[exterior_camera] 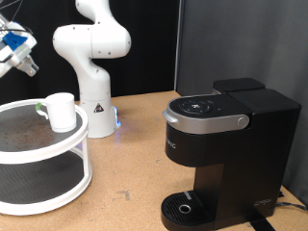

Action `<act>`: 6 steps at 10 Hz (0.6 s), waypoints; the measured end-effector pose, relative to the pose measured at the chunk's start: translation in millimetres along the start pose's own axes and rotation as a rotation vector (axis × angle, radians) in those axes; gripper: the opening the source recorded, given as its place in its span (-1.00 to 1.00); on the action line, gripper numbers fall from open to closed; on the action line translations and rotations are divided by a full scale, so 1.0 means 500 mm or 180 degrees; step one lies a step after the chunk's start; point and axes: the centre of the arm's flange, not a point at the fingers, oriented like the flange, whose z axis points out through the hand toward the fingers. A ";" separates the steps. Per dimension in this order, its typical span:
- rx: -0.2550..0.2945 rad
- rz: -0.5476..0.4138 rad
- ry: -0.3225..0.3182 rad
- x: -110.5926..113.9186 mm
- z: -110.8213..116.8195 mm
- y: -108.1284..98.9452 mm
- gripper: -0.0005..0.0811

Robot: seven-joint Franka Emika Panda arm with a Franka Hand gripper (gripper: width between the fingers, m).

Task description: Make a cup of coffee with the keurig machine

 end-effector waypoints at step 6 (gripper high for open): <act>-0.0145 0.0157 0.0126 -0.038 0.053 0.055 -0.30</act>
